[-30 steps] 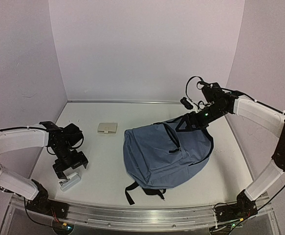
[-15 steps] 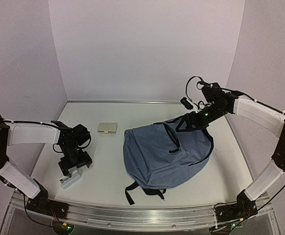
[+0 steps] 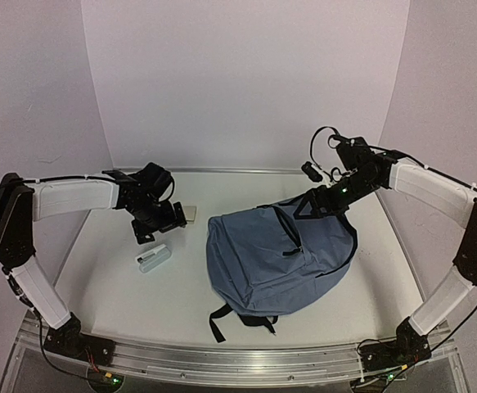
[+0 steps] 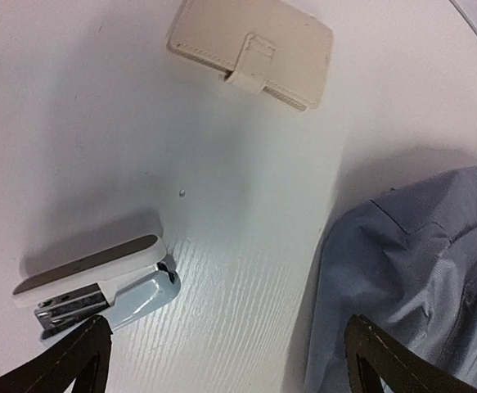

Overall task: Pack the student bag
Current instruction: Move the stationery to the center of the board.

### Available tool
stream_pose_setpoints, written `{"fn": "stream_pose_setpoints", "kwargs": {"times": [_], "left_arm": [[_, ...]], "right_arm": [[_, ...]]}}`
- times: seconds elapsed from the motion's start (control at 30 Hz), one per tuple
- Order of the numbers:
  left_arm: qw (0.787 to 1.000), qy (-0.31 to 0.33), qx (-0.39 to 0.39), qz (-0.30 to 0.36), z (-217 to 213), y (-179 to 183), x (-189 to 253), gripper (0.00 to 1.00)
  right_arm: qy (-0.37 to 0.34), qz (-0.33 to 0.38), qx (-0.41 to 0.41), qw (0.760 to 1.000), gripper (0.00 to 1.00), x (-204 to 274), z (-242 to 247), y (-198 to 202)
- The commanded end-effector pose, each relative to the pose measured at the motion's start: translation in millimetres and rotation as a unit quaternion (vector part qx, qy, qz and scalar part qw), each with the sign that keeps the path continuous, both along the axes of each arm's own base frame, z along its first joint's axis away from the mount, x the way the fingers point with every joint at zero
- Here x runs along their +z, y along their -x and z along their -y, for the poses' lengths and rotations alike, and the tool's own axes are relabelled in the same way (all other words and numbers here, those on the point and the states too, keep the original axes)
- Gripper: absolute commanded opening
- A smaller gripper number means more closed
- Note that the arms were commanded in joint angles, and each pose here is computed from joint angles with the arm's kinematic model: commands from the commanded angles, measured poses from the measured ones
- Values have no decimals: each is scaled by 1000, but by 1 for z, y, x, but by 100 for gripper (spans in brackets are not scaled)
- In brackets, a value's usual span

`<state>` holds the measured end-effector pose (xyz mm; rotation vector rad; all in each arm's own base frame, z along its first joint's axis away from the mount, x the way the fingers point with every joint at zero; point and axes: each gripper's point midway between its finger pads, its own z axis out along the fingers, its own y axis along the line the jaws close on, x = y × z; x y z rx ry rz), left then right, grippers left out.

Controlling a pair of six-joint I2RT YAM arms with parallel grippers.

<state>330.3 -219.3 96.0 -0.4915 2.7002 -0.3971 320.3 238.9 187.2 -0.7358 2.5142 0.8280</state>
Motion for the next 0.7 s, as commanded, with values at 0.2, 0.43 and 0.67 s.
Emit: {"fn": "stream_pose_setpoints", "kwargs": {"times": [0.2,0.43,0.67], "left_arm": [[981,-90,-153,-78,-39,9,2,100],[962,-141,-196,-125,-49,13,-22,100],[943,-104,-268,-166,-34,21,-52,100]], "right_arm": [[-11,17,6,1000,83,17,-2,-5],[-11,22,6,1000,84,21,-1,-2],[-11,19,8,1000,84,21,0,0]]}}
